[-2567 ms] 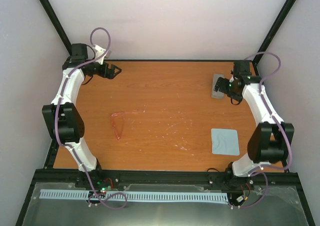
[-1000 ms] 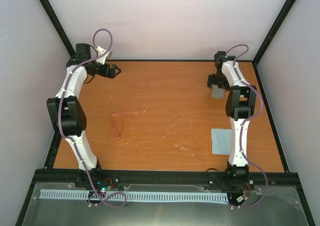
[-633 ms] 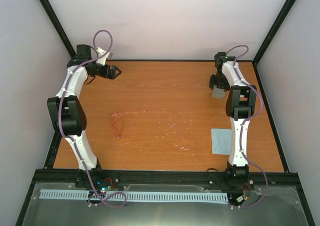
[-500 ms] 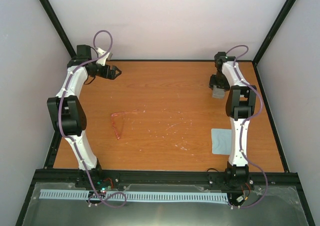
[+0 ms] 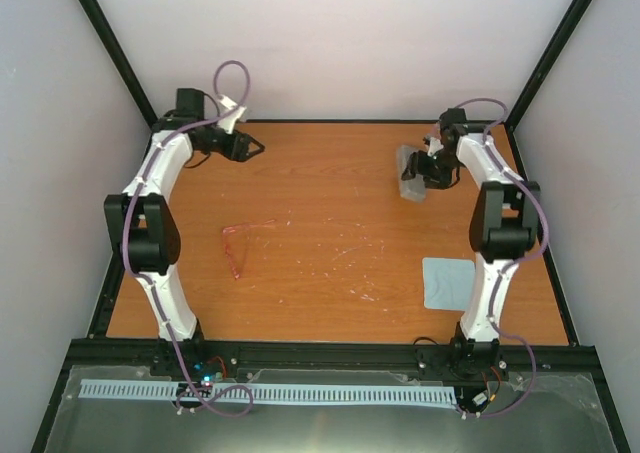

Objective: Organize the sunglasses
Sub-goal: Pick up the sunglasses case from the center of the board, then place the sunglasses case at the center of the board.

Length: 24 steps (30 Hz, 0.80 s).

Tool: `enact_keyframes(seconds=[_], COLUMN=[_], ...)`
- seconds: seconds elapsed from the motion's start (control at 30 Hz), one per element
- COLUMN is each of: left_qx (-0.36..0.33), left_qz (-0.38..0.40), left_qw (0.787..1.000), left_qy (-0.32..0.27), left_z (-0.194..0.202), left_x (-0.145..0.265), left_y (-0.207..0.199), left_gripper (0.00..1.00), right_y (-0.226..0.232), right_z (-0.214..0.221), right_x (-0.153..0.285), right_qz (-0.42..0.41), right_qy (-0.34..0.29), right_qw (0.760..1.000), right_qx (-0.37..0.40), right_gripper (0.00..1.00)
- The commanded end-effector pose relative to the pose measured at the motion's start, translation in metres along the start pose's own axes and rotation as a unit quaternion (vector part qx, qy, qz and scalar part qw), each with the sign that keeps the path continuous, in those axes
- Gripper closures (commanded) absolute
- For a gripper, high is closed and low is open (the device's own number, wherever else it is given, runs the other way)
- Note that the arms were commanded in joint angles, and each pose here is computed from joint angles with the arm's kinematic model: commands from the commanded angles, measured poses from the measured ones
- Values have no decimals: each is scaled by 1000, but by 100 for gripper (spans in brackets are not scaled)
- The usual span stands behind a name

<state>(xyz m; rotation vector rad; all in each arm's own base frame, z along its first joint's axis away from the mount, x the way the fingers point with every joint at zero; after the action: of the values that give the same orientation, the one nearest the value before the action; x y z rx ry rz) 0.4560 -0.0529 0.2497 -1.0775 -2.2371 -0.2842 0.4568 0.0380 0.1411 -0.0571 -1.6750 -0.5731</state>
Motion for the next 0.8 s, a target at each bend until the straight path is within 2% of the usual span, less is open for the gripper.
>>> enact_keyframes(seconds=[0.0, 0.07, 0.2, 0.37, 0.5, 0.53, 0.57, 0.67, 0.77], left_qx=[-123, -140, -149, -175, -170, -167, -162, -149, -152], left_qz=[81, 114, 175, 207, 212, 205, 194, 136, 82], left_qw=[987, 979, 962, 948, 949, 952, 957, 975, 984], left_qy=[-69, -97, -144, -164, -163, -156, -145, -92, -36], left_z=[-56, -70, -91, -106, -102, -99, -93, -68, -44], left_x=[0, -2, -3, -4, -5, -7, -12, -30, -46], left_y=[-70, -94, -128, -159, -165, -164, -162, -148, -135], left_gripper=[41, 49, 60, 65, 65, 65, 65, 66, 69], right_y=[71, 89, 109, 118, 128, 128, 125, 100, 69], right_z=[39, 66, 115, 136, 143, 141, 136, 117, 114], right_x=[78, 91, 87, 84, 86, 85, 81, 51, 24], right_qz=[-280, -352, -385, -398, -406, -399, -372, -223, -61], right_qy=[-26, -10, 29, 42, 39, 34, 22, -8, -24], right_qw=[954, 925, 904, 897, 893, 898, 913, 974, 995], right_qx=[104, 143, 185, 188, 192, 184, 163, 39, -74], right_gripper=[97, 97, 97, 97, 97, 97, 97, 97, 97])
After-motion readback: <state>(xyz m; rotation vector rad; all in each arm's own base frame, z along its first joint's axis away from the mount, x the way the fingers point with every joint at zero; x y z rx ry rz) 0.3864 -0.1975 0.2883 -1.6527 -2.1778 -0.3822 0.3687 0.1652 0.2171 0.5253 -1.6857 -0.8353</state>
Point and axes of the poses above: each gripper's point midway between its finger pads, its own x axis back along the fingers, its own y axis along the line the jaws close on, z = x × y, the point moved 7 cm from there along x, back along the fingers, and after that the axes turned 15 degrees about -x, right-handed, at the moved point
